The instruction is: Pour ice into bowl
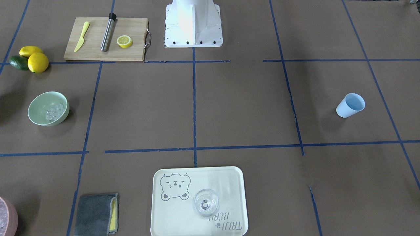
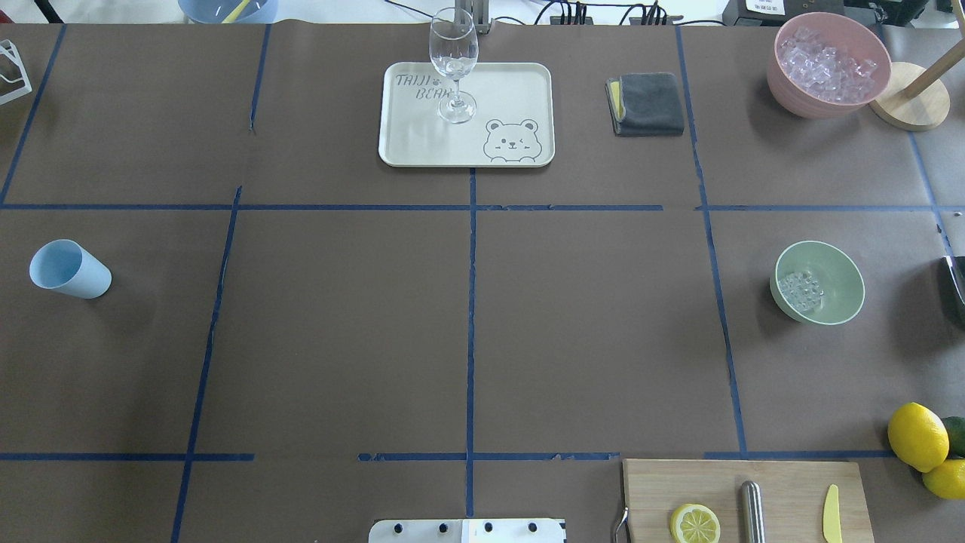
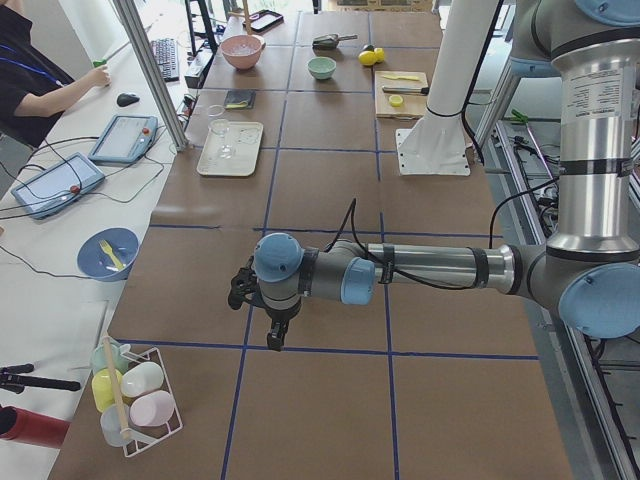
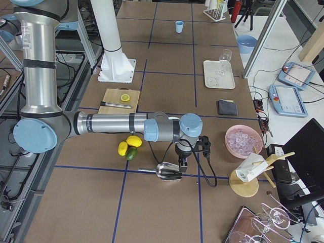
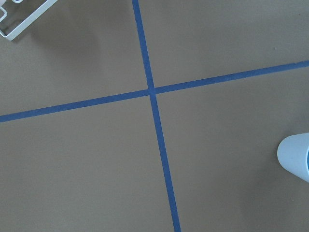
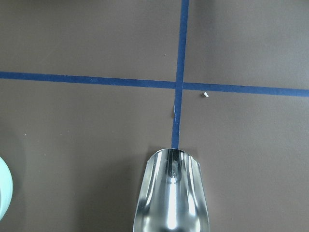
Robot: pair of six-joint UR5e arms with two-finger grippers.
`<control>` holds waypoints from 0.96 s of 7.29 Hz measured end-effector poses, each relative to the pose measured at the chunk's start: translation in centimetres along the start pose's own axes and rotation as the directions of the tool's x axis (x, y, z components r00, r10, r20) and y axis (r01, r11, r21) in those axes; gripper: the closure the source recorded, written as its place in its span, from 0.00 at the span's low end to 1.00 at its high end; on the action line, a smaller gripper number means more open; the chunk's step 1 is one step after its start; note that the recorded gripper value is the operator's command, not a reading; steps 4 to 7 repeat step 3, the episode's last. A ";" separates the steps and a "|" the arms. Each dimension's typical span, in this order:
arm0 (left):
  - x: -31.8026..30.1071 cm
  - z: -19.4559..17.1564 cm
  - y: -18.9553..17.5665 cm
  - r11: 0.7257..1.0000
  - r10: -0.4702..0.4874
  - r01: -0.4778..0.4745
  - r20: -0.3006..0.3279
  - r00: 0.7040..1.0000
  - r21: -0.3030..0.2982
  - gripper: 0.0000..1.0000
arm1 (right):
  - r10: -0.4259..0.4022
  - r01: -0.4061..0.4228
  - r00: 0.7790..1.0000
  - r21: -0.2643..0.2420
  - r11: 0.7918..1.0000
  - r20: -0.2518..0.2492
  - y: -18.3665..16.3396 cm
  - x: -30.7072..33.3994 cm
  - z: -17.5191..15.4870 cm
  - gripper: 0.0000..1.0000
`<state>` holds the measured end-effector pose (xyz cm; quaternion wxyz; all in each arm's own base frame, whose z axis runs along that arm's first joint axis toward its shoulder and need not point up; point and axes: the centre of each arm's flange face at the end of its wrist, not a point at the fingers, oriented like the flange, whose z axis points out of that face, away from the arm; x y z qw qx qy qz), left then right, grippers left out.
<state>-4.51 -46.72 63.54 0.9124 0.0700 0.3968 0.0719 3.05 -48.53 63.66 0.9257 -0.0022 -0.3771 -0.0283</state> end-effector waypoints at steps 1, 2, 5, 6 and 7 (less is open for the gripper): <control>0.0 0.0 0.0 1.000 0.000 0.000 0.000 1.000 0.000 0.00 | -0.003 0.003 1.000 -0.002 1.000 0.000 0.0 -0.1 0.1 0.00; 0.0 0.0 0.0 1.000 0.001 -0.001 0.000 1.000 0.001 0.00 | -0.006 0.006 1.000 -0.004 1.000 0.001 -0.1 -0.3 0.2 0.00; 0.0 0.0 0.0 1.000 0.002 -0.002 0.000 1.000 0.001 0.00 | -0.009 0.009 1.000 -0.006 1.000 0.002 -0.1 -0.4 0.4 0.00; 0.0 0.0 0.0 1.000 0.002 -0.002 0.000 1.000 0.001 0.00 | -0.009 0.009 1.000 -0.006 1.000 0.002 -0.1 -0.4 0.4 0.00; 0.0 0.0 0.0 1.000 0.002 -0.002 0.000 1.000 0.001 0.00 | -0.009 0.009 1.000 -0.006 1.000 0.002 -0.1 -0.4 0.4 0.00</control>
